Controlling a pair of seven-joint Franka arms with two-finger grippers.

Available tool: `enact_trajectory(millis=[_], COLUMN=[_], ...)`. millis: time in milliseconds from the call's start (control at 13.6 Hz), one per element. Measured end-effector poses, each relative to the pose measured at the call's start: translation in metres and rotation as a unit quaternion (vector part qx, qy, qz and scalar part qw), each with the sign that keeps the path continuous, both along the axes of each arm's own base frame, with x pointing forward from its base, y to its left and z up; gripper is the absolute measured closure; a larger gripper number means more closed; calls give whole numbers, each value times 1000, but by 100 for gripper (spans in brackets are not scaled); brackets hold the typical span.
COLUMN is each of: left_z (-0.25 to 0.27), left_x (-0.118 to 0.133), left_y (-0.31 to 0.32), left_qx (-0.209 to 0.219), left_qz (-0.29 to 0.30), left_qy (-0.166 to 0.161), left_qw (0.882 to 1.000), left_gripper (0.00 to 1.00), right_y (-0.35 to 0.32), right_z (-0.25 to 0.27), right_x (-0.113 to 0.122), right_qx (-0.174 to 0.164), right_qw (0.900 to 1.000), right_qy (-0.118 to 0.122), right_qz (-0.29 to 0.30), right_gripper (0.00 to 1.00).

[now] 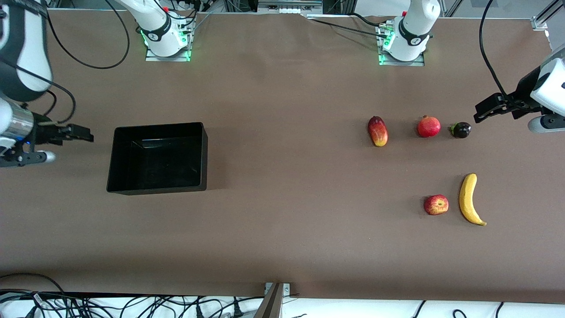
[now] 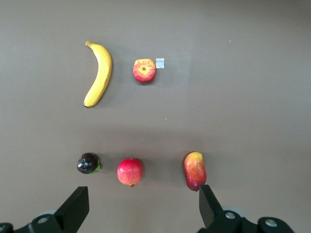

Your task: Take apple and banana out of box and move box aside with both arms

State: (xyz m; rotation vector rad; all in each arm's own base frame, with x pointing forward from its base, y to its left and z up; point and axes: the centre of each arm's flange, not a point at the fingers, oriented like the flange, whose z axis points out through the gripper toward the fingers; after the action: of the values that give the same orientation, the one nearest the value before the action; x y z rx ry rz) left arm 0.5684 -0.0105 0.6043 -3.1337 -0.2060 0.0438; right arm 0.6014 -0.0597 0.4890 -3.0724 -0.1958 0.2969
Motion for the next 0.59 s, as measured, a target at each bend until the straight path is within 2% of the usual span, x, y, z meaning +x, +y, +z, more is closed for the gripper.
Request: enact_trajectory(millis=[147, 293, 440, 586], left_z=[0, 0, 0, 0], left_x=[0, 0, 0, 0], left_y=[4, 5, 9, 11], left_qx=[0, 0, -1, -1], left_qz=[4, 5, 7, 10], left_qy=[0, 0, 0, 0], left_qw=[1000, 1000, 1000, 1000], left_gripper=[0, 0, 0, 0], right_y=[14, 24, 26, 26], right_z=[48, 80, 100, 107], right_x=[2, 10, 14, 14], right_qx=[-2, -7, -11, -16], right_qw=[1000, 999, 998, 997], right_qy=[-9, -43, -64, -66], right_qz=[14, 23, 25, 26], right_gripper=[0, 0, 0, 0])
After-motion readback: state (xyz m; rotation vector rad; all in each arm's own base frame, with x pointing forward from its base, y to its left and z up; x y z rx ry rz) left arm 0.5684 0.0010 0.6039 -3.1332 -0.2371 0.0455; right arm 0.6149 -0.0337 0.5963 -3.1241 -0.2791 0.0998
